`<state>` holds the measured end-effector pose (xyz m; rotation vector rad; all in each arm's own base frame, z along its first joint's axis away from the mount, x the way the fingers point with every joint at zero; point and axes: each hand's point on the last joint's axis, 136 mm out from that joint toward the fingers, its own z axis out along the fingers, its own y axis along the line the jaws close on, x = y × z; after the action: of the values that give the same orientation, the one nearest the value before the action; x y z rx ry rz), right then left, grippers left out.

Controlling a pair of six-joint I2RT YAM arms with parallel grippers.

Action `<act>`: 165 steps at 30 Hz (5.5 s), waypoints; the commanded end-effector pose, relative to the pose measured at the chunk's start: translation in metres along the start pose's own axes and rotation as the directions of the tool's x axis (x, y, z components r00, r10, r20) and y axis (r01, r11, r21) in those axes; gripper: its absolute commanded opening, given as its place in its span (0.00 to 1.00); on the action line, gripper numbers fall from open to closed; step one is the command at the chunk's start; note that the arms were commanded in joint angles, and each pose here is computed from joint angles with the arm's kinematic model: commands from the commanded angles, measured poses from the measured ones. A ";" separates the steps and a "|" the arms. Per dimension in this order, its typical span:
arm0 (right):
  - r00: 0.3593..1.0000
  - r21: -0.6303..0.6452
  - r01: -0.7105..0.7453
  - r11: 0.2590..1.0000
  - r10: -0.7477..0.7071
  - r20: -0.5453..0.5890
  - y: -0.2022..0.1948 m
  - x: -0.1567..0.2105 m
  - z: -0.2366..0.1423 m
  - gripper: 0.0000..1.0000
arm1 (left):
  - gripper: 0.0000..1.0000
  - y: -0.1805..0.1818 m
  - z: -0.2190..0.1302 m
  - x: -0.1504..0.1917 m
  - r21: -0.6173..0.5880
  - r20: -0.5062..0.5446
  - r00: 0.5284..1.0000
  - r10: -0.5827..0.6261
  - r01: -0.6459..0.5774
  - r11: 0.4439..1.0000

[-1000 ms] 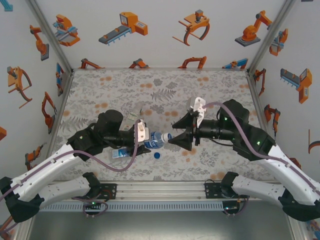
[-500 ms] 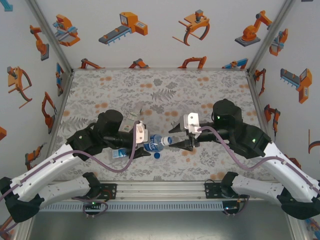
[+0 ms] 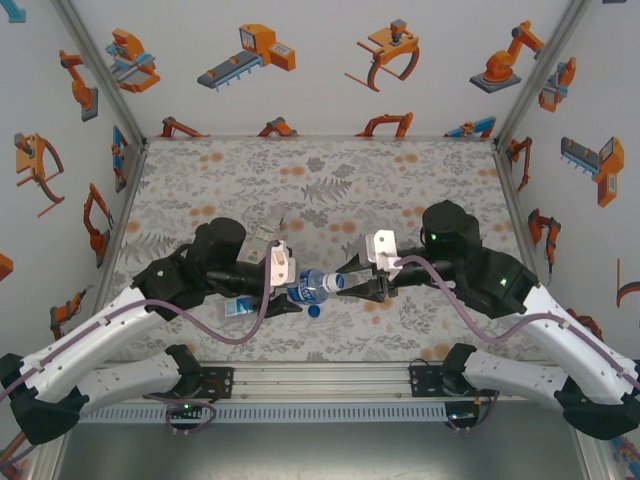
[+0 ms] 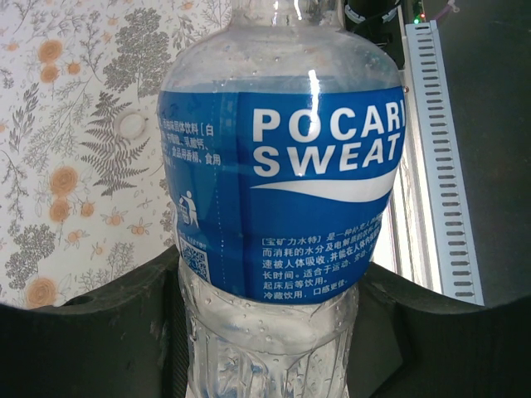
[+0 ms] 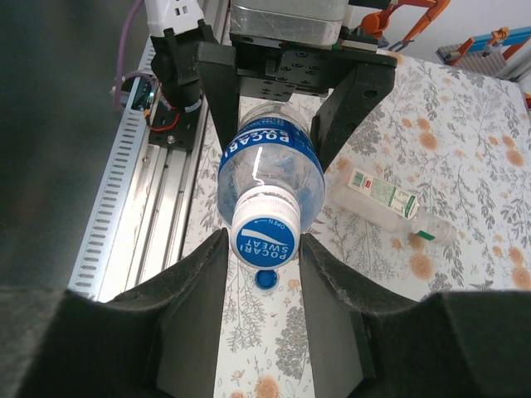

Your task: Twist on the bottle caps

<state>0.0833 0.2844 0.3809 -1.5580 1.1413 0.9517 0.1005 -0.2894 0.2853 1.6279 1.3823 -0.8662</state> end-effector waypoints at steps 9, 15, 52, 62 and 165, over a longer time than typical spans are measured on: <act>0.997 0.005 0.012 1.000 -0.013 0.077 0.002 -0.013 -0.002 0.39 | 0.00 -0.003 -0.001 -0.011 0.031 0.021 1.000 0.006 -0.007 0.999; 0.997 0.016 -0.059 0.998 0.058 0.055 -0.002 -0.008 0.000 0.20 | 0.00 -0.002 -0.001 -0.011 0.027 0.020 1.000 0.002 -0.003 1.000; 0.790 0.370 -0.612 0.699 0.565 0.238 -0.074 -0.017 -0.032 0.52 | 0.00 0.019 0.002 0.006 -0.113 -0.022 0.999 0.035 -0.037 0.993; 0.993 0.037 0.118 0.992 -0.118 -0.012 -0.002 -0.030 -0.022 0.53 | 0.00 -0.003 0.001 -0.005 0.007 0.041 0.999 0.017 -0.017 1.000; 0.999 -0.022 0.019 1.000 -0.018 0.046 -0.003 -0.011 0.006 0.26 | 0.00 -0.008 -0.002 -0.014 0.051 0.044 0.999 -0.016 0.014 0.999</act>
<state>0.0833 0.2901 0.3867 -1.5637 1.1139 0.9773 0.0965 -0.2932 0.2805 1.6270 1.4113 -0.9227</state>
